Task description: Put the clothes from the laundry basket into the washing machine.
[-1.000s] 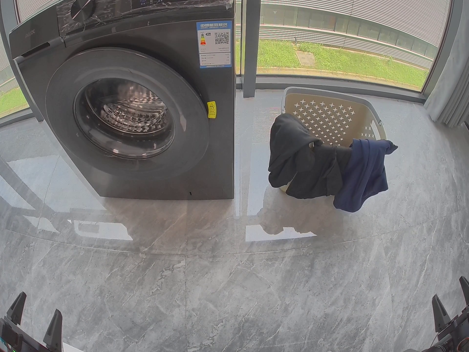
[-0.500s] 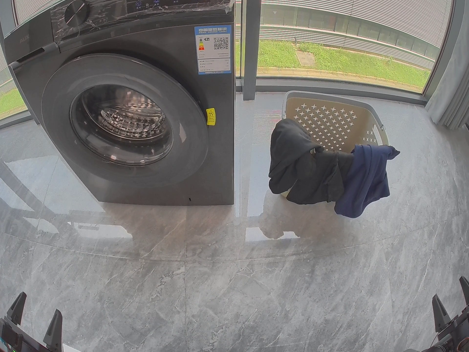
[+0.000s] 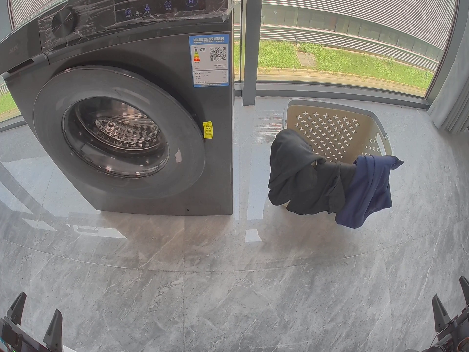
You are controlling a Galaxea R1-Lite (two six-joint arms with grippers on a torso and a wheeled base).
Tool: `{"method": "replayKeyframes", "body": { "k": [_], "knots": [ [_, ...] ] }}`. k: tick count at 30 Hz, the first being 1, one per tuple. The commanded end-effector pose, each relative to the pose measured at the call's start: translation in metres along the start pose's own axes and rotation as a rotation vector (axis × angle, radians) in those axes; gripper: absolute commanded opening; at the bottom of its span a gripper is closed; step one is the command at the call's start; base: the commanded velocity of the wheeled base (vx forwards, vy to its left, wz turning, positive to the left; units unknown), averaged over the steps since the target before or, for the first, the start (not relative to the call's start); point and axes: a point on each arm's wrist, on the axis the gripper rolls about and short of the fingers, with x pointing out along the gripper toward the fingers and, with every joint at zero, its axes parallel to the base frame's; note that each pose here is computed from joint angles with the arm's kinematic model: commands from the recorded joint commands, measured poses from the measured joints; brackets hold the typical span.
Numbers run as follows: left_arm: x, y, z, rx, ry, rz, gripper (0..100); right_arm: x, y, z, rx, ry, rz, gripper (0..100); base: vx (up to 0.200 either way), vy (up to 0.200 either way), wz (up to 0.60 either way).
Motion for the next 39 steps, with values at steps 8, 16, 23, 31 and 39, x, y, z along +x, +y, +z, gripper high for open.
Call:
{"method": "replayKeyframes", "body": {
  "k": [8, 16, 23, 31, 39],
  "knots": [
    [0.0000, 0.0002, -0.0053, 0.000, 0.001, 0.000, 100, 0.0006, 0.0000, -0.0046, 0.000, 0.008, 0.000, 100, 0.000, -0.200, 0.00],
    [0.0000, 0.0002, -0.0053, 0.000, 0.001, 0.000, 100, 0.0006, 0.0000, -0.0046, 0.000, 0.008, 0.001, 100, 0.000, -0.100, 0.00],
    [0.0000, 0.0002, -0.0053, 0.000, 0.001, -0.001, 100, 0.0006, 0.0000, -0.0046, 0.000, 0.008, 0.000, 100, 0.000, 0.000, 0.00],
    [0.0000, 0.0002, -0.0053, 0.000, 0.001, 0.002, 100, 0.0006, 0.0000, -0.0046, 0.000, 0.008, 0.001, 100, 0.000, -0.100, 0.00],
    [0.0000, 0.0002, -0.0053, 0.000, 0.001, 0.000, 100, 0.0006, 0.0000, -0.0046, 0.000, 0.008, 0.001, 100, 0.000, -0.200, 0.00]
  ]
}}
